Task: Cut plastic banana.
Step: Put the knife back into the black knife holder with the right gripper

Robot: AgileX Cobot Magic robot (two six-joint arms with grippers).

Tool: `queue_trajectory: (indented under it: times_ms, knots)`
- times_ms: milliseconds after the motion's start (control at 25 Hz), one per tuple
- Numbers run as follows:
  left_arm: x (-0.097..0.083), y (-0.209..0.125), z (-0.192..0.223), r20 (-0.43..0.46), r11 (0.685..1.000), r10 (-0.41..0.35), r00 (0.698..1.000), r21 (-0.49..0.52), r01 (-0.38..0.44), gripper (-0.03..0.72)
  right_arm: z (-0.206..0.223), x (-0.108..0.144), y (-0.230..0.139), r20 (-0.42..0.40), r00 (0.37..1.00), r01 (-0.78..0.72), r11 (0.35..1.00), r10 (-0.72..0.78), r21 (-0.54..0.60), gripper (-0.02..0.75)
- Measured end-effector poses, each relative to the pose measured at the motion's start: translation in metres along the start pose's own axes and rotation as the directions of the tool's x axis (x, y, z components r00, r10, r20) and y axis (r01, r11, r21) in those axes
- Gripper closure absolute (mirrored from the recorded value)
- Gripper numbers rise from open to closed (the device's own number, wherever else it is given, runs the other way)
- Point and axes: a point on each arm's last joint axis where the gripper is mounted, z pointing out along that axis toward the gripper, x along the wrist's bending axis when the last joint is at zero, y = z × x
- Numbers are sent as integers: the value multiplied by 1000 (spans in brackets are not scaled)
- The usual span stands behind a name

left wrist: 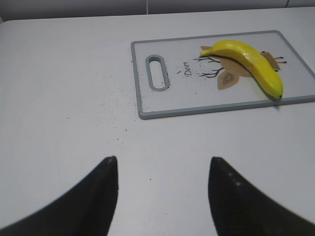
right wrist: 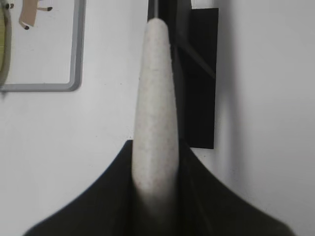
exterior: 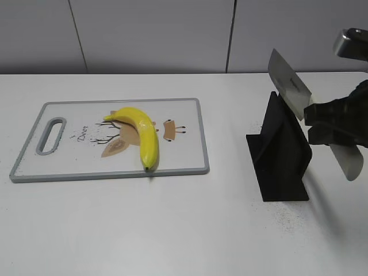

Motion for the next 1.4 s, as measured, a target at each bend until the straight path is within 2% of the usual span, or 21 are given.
queue_trajectory:
  times_ms: [640,960,1000,1200,1280,1400]
  knots:
    - [0,0,0,1,1000,0,1000,0,0,124,11,-1,-2,33,999,-15,997,12,81,549]
    - [0,0,0,1,1000,0,1000,0,0,124,12,-2,-2,33,999,-17,996,15,85,542]
    - [0,0,0,1,1000,0,1000,0,0,124,12,-1,-2,33,999,-17,996,14,85,507]
    - [0,0,0,1,1000,0,1000,0,0,124,9,0,1,31,999,-9,996,7,87,151]
    - [0,0,0,1,1000,0,1000,0,0,124,4,3,5,25,999,18,996,-21,86,104]
    - [0,0,0,1,1000,0,1000,0,0,124,-12,7,11,4,997,76,996,-77,51,104]
